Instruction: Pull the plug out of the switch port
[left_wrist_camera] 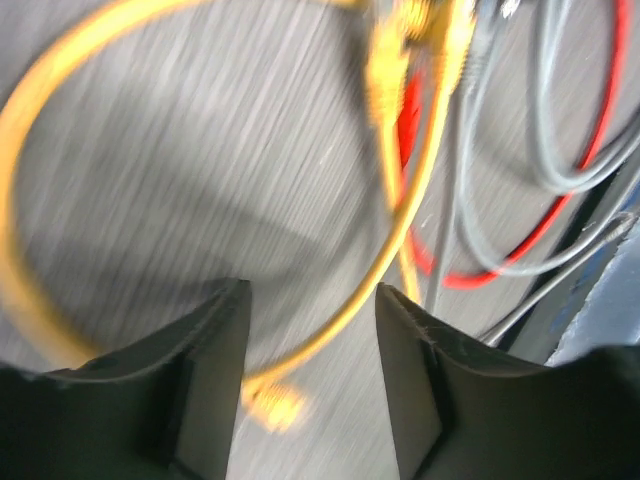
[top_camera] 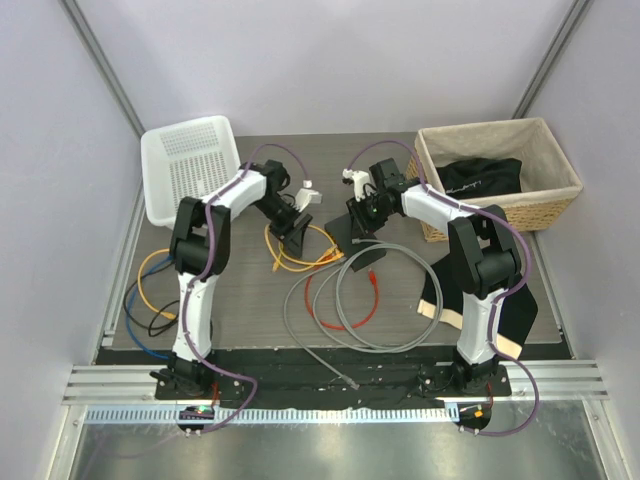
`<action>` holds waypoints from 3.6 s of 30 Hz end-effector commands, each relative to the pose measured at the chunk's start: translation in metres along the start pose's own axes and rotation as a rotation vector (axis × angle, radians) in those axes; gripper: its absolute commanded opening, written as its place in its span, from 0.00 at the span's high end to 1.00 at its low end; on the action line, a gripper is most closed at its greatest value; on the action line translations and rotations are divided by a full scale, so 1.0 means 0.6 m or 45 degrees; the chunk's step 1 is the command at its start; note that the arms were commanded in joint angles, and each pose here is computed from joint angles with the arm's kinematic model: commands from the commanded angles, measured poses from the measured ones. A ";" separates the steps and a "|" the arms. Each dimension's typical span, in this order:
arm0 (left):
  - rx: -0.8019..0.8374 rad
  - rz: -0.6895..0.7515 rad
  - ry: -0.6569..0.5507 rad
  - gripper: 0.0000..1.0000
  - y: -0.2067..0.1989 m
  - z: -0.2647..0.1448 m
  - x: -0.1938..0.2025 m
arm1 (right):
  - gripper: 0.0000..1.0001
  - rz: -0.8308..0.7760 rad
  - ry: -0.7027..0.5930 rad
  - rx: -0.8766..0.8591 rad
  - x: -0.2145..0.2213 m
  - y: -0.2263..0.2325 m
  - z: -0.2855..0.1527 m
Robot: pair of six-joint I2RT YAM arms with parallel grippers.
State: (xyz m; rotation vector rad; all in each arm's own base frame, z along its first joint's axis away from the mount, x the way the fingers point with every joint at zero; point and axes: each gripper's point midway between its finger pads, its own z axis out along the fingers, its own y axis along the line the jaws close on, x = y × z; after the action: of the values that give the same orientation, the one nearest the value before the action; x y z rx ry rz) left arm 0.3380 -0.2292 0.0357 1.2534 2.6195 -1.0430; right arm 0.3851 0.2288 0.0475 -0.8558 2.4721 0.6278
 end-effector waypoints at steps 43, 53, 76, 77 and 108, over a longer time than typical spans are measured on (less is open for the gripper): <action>-0.331 0.446 0.057 0.36 -0.009 -0.168 0.036 | 0.67 0.015 0.156 0.083 0.068 -0.020 0.015; -0.233 0.462 0.146 0.34 -0.031 -0.140 0.093 | 0.66 0.008 0.170 0.088 0.083 -0.017 0.008; -0.651 0.288 0.524 0.98 0.045 -0.321 0.333 | 0.65 0.009 0.201 0.090 0.096 -0.022 0.014; -0.679 0.284 0.527 0.94 0.050 -0.323 0.333 | 0.65 0.009 0.202 0.090 0.096 -0.022 0.015; -0.595 -0.017 -0.046 0.38 -0.019 -0.318 0.231 | 0.64 -0.010 0.218 0.111 0.099 -0.025 0.007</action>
State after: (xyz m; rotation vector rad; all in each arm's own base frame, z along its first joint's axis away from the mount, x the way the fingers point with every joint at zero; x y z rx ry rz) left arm 0.2716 0.0779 0.0974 1.0875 2.8972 0.1399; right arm 0.3837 0.2265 0.0476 -0.8958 2.4266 0.5891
